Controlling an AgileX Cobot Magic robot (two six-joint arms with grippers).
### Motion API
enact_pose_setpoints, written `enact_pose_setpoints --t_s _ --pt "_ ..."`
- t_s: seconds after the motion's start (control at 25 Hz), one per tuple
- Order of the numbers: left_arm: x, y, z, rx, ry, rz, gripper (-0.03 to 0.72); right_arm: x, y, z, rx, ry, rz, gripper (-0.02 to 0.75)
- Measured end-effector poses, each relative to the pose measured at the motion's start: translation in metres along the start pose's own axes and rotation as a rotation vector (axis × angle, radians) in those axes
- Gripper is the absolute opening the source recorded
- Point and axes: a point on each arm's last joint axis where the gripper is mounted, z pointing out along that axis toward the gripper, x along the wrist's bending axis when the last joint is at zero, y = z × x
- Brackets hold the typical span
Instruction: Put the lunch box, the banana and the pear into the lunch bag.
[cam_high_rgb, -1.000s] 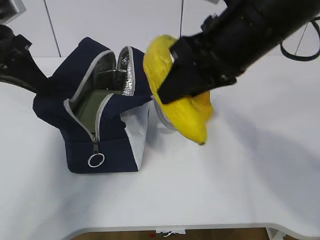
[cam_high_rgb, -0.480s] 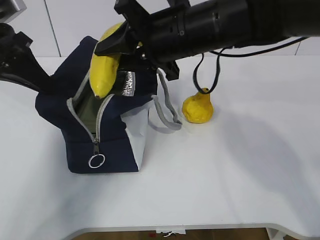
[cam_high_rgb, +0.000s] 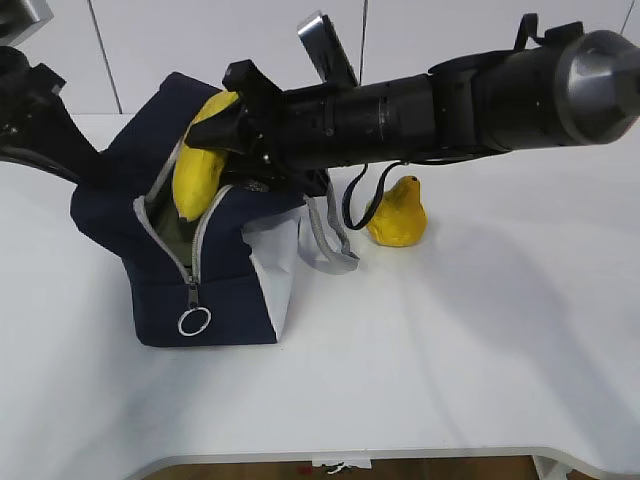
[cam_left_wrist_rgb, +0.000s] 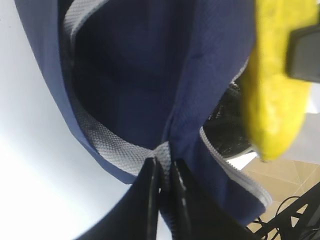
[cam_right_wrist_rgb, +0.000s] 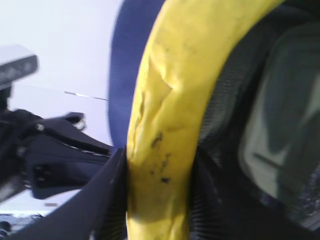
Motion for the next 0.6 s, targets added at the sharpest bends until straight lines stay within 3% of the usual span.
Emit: enact_pose_setpoints --t_s 0.6 --pt "0.000 0.000 0.000 -0.002 -0.003 -0.001 0.012 -0.014 -0.012 0.003 0.155 -0.088 -0.246 0.316"
